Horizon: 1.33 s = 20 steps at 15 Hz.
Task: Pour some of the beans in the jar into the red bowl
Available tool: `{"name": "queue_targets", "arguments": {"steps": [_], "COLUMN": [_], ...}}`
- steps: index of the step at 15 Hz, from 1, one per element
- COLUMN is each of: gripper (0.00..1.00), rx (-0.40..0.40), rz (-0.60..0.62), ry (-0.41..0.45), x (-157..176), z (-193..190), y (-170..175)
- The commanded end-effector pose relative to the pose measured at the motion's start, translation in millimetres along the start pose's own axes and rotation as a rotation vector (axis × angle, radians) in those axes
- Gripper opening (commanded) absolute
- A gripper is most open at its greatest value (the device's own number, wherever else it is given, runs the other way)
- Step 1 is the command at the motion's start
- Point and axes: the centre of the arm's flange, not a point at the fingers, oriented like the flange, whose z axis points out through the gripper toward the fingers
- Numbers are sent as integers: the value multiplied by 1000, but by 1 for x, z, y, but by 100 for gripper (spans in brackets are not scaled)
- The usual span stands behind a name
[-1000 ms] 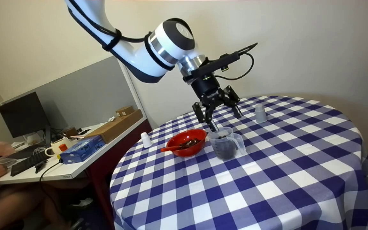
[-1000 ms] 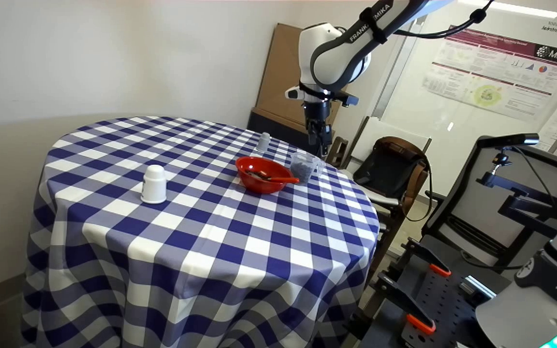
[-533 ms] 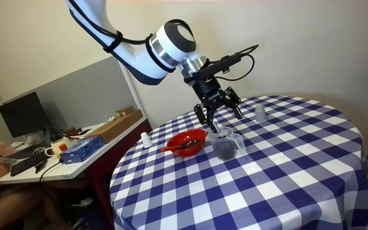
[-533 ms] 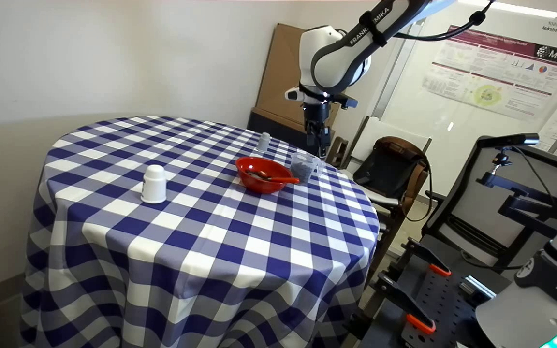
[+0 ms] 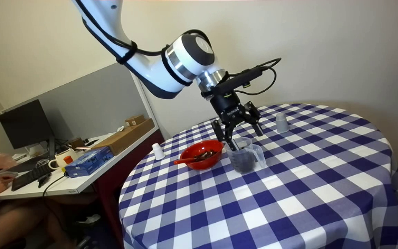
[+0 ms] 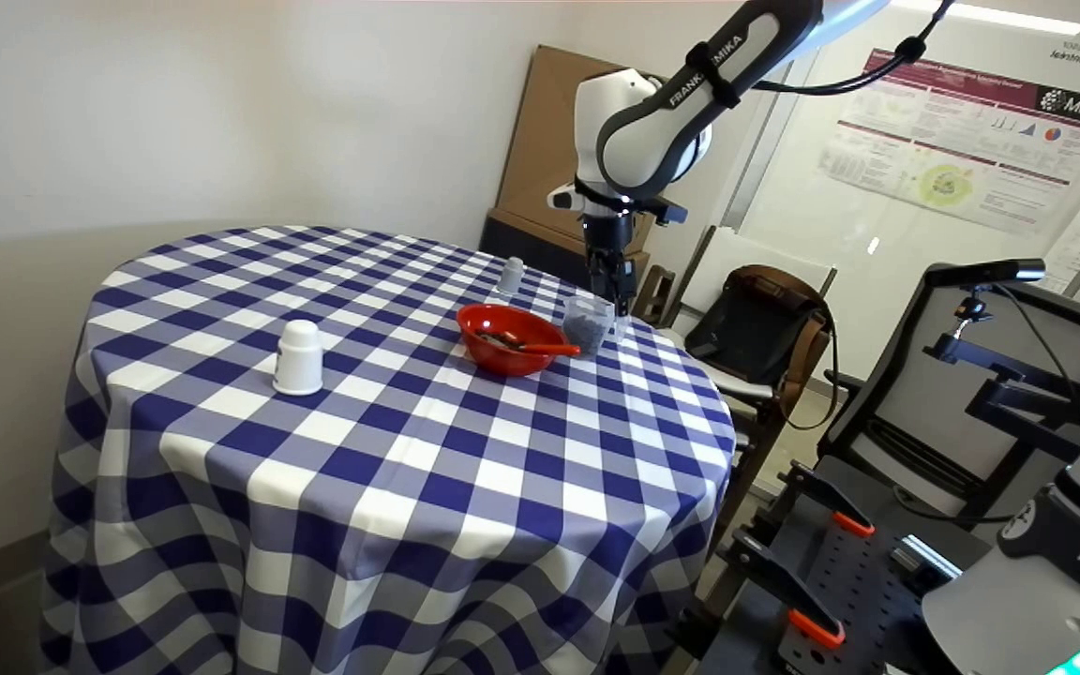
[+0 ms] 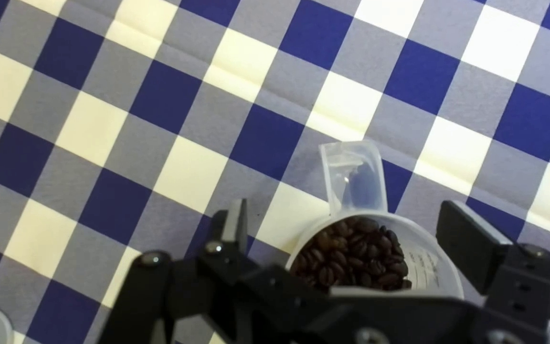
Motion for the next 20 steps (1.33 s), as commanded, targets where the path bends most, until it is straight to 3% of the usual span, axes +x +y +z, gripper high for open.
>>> {"name": "queue_targets", "arguments": {"steps": [1,2,4,5,6,8,14,16,17,20], "gripper": [100,98,86,73,66,61,58,47,34,9], "rx": [-2,1,4,6,9,13,17,15,14,8], "rz": [17,17,16,16,16,18,19,18,18,18], "ry": [1,1,0,0,-2,-4,-10,-10,-11,-11], "x": [-1,-1,-2,-3,-4,-6,-8,-8,-8,-8], "z": [8,9,12,13,15,17,20,19,17,14], "y": [7,7,8,8,8,9,10,10,11,12]}}
